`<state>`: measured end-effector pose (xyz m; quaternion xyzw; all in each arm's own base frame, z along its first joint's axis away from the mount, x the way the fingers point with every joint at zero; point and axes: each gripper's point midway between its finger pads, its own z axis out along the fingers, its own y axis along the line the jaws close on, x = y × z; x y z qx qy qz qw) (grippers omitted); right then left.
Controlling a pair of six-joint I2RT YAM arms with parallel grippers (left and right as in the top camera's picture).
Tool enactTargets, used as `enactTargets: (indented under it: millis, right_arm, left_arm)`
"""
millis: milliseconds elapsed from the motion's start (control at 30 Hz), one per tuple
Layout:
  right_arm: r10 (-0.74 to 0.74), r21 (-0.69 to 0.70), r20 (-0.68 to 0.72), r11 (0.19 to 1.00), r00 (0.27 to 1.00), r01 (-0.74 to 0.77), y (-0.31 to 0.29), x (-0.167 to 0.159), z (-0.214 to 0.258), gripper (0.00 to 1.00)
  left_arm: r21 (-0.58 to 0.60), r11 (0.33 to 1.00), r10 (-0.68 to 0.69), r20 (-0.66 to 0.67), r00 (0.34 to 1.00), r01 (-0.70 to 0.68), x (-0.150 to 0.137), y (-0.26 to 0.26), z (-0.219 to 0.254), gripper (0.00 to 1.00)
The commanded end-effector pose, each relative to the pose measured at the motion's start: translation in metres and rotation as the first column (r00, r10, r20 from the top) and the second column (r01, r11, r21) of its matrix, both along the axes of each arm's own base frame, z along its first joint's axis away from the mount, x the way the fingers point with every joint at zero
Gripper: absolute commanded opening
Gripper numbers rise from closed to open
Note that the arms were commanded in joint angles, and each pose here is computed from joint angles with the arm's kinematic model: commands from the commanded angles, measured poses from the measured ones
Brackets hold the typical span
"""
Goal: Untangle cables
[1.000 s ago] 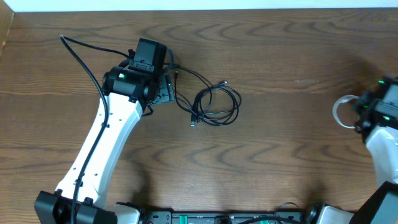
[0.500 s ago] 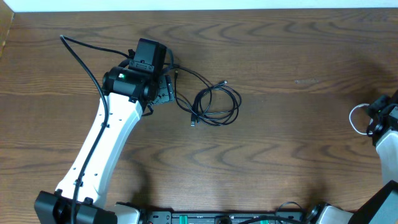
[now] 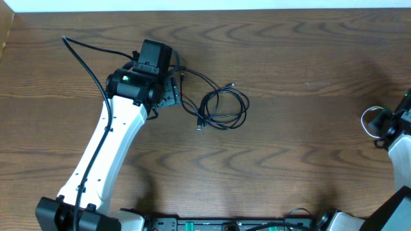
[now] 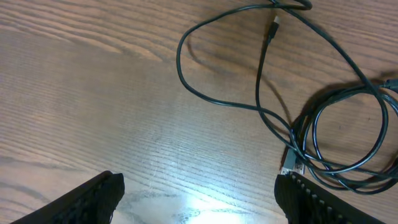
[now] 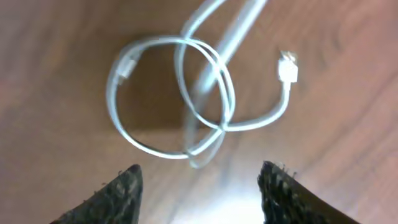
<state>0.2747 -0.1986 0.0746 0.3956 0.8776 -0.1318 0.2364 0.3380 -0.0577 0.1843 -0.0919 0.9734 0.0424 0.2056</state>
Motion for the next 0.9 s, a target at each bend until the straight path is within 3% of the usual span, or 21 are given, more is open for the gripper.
enactTargets:
  millis: [0,133,200,267,333,533,667,867]
  right_arm:
    - [-0.117,-0.005,-0.067,0.993,0.991,0.117,-0.002,-0.024,-0.001,0.61]
    - [-0.039,0.124,-0.060,0.991,0.997,0.046,0.024,-0.018,-0.008,0.64]
    - [0.141,0.268,0.044,0.952,0.989,-0.147,0.063,0.009,-0.005,0.65]
    - [0.326,0.319,0.148,0.878,0.934,-0.357,0.098,0.034,0.009,0.67]
    - [0.497,0.309,0.194,0.787,0.846,-0.534,0.134,0.049,0.025,0.70]
    - [0.803,0.206,0.191,0.529,0.564,-0.823,0.230,0.068,0.046,0.79]
    - [0.906,0.127,0.233,0.331,0.352,-0.935,0.308,0.073,0.055,0.80]
    - [0.950,0.028,0.246,0.191,0.192,-0.981,0.385,0.077,0.052,0.82]
  left_arm:
    - [0.024,1.000,0.000,0.005,1.000,-0.001,0.000,0.004,0.002,0.83]
    - [0.024,1.000,0.001,0.004,1.000,-0.001,0.000,0.004,0.002,0.83]
    - [0.025,1.000,0.001,0.004,1.000,-0.001,0.000,0.004,0.002,0.83]
    - [0.024,1.000,0.000,0.004,1.000,-0.001,0.000,0.004,0.002,0.83]
    - [0.025,1.000,0.000,0.002,1.000,-0.001,0.000,0.004,0.002,0.83]
    - [0.036,0.999,0.001,-0.034,0.999,0.000,-0.008,0.007,-0.002,0.83]
    - [0.070,0.998,0.008,-0.096,0.995,-0.002,-0.022,0.014,-0.009,0.83]
    - [0.139,0.986,0.107,-0.141,0.984,-0.088,-0.038,0.032,-0.031,0.83]
